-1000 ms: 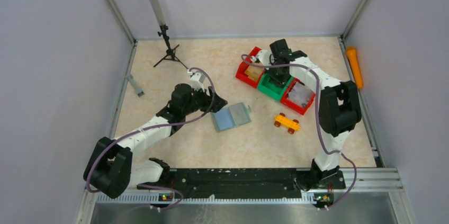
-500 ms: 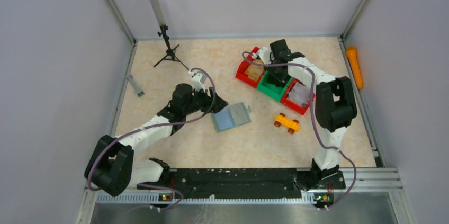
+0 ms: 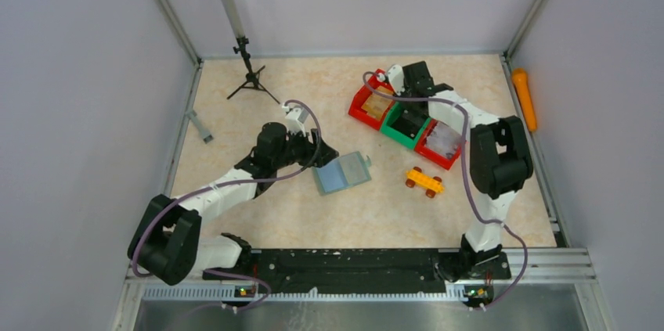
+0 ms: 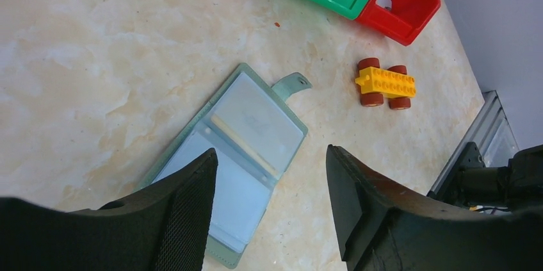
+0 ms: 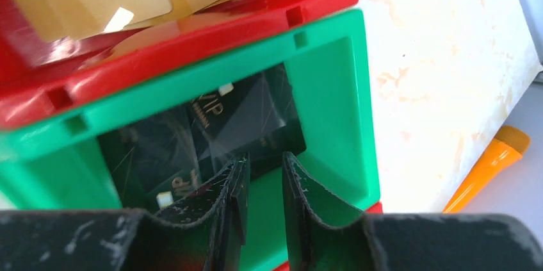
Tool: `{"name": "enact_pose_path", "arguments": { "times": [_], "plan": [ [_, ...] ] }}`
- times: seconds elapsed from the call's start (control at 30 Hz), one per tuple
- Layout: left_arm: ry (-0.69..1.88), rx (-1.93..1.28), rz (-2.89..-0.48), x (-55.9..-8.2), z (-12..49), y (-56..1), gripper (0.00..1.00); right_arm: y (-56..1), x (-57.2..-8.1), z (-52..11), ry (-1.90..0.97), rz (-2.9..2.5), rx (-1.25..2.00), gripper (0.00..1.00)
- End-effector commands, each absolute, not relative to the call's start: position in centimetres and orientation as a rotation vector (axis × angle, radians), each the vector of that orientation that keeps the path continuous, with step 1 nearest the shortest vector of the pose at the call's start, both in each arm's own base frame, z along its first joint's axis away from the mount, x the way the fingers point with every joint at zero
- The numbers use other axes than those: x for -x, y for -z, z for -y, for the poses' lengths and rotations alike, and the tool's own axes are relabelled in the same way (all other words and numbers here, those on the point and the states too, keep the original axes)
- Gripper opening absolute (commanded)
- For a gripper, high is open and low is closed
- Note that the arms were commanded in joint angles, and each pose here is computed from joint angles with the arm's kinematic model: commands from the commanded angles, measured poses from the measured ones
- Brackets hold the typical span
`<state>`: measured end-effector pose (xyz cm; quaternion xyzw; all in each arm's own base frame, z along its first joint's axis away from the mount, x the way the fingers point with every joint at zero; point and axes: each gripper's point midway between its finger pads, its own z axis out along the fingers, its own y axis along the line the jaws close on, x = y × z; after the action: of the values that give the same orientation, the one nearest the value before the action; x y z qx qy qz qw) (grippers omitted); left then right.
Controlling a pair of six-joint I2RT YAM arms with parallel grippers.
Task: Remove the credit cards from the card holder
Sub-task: Place the credit card in the storage box.
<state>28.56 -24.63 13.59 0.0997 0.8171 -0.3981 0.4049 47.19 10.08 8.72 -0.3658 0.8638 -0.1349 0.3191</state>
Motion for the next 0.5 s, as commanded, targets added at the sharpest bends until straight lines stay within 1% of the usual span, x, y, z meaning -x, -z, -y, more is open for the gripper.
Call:
{"name": "enact_pose_path", "arguments": {
  "times": [0.0,0.1,0.17,0.2,0.3,0.33,0.4,0.43,0.47],
  "plan": [
    [0.934,-0.23,-2.005,-30.1,24.1,-15.5,0.66,-16.3,-46.0,-13.1,0.216,-2.083,0.853,0.27],
    [0.862,-0.196,-2.024,-30.3,23.0,-15.5,0.68,-18.4,-44.4,-16.3,0.216,-1.961,0.856,0.28],
    [0.851,-0.193,-2.014,-30.0,22.7,-15.7,0.7,-18.6,-43.2,-18.3,0.228,-1.927,0.837,0.3],
    [0.845,-0.189,-2.015,-29.8,22.4,-15.7,0.72,-18.3,-42.5,-19.3,0.226,-1.933,0.825,0.33],
    [0.808,-0.181,-2.028,-29.1,21.5,-15.9,0.77,-18.3,-41.9,-21.1,0.26,-1.975,0.69,0.47],
    [0.78,-0.162,-2.037,-28.9,20.9,-15.7,0.81,-18.2,-41.7,-21.4,0.277,-2.004,0.626,0.5],
    [0.697,-0.089,-2.066,-28.6,19.2,-15.2,0.92,-17.5,-41.1,-22.1,0.248,-2.106,0.509,0.61],
    [0.645,-0.028,-2.076,-28.5,18.0,-14.8,0.98,-16.4,-40.6,-22.1,0.233,-2.177,0.414,0.71],
    [0.58,0.056,-2.08,-28.5,16.5,-14.3,0.99,-15.3,-40.2,-21.7,0.244,-2.217,0.344,0.82]
  ]
}}
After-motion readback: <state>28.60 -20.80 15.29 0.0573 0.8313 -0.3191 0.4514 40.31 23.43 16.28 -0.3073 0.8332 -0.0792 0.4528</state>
